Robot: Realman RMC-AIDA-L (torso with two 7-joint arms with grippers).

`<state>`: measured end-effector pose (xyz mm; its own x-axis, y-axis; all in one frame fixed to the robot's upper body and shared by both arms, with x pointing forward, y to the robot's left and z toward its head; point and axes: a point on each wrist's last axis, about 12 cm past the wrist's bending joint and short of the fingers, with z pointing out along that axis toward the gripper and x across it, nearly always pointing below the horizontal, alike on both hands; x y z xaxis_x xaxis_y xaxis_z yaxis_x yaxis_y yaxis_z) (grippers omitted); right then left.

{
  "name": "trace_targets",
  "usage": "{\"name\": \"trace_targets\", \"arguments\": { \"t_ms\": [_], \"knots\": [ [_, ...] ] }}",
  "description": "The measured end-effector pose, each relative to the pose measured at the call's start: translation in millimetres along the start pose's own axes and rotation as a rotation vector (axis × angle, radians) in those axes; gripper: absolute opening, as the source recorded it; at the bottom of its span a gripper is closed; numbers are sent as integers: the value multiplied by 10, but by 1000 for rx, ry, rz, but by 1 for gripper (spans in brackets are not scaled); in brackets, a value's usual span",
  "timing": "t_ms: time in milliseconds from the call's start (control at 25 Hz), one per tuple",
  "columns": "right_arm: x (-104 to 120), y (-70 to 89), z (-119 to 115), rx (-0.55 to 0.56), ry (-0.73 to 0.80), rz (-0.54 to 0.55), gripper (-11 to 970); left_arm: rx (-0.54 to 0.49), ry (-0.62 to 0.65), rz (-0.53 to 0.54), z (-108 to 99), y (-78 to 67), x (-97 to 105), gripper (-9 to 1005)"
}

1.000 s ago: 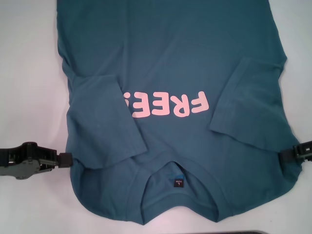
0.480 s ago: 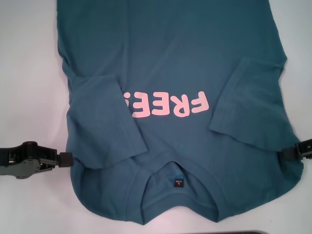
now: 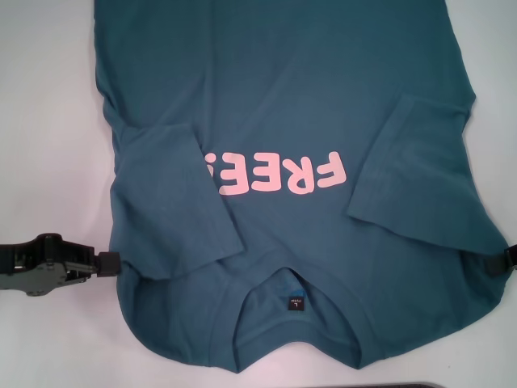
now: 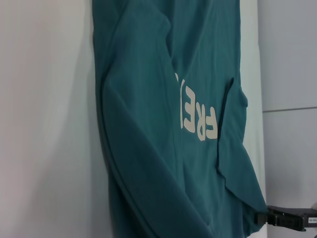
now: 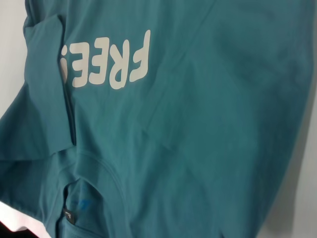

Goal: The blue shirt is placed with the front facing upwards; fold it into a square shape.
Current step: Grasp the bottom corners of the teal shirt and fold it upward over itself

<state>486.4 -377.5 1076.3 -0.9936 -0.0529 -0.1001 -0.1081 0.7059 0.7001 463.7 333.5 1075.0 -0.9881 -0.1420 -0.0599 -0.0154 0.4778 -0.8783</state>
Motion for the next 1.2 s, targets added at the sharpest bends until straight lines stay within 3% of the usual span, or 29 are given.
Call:
{"name": "trace_targets", "arguments": {
  "t_ms": [160,520,880,1040,1200],
  "knots": [
    [21,-3,-74,17,8,-4,36,3,13,3,-18,-13,0,16],
    [86,83,-317,78,94,-26,10,-34,142,2,-162,-8,108,16],
    [179,71,-247,113,185,-10,11,-79,202,-43,-199,86,282,16],
    [150,90,-242,103,175,-22,10,-68,204,-27,-190,54,249,16],
    [-17,183,-319,52,76,-62,10,-11,176,25,-169,-71,94,15]
  ]
}}
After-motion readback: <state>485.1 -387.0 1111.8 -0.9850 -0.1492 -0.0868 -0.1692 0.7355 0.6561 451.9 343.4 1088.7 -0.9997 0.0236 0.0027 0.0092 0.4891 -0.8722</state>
